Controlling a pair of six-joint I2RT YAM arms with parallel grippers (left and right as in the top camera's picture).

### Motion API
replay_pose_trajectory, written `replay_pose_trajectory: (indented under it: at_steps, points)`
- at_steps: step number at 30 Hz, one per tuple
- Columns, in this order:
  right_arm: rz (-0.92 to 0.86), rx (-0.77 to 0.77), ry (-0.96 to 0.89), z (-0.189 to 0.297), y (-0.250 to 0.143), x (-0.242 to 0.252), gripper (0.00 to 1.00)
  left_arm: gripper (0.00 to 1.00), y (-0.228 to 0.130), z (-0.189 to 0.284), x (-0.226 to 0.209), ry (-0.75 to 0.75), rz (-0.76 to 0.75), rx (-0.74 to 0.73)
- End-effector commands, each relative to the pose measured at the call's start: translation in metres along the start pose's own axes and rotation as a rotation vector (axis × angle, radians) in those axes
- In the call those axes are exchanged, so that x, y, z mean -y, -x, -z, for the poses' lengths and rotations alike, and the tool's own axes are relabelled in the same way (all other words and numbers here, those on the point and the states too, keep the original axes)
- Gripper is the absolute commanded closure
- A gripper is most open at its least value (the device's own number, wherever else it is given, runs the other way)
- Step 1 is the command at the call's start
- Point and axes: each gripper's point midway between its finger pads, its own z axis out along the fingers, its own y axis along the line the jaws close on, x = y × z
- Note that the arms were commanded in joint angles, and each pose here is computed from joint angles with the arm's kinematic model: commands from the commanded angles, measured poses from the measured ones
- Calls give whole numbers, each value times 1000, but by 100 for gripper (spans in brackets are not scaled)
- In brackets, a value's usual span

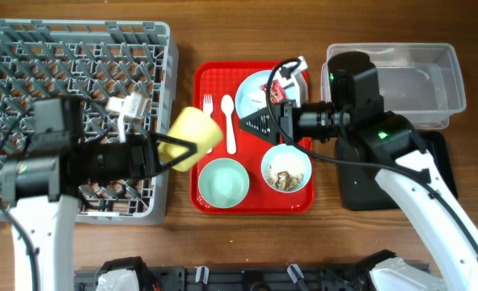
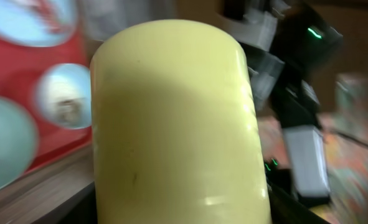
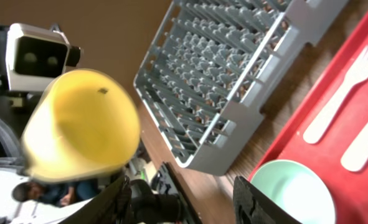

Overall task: Sort waste into correct bins and load items into the dishwasher rack
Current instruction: 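Place the yellow cup into the dish rack with the left gripper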

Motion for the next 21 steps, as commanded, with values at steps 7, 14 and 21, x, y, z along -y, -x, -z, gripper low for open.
replay_pose_trajectory:
  at_steps: [7,14,21]
  points:
    - [-137,-177,-294,20,-65,46,48,35,-15,155,-167,1249,566,512]
    - [-111,-226,-319,13,-79,42,46,32,-23,132,-215,1280,742,260]
    - [-109,-221,-340,13,-78,45,46,27,-1,107,-231,1157,717,210]
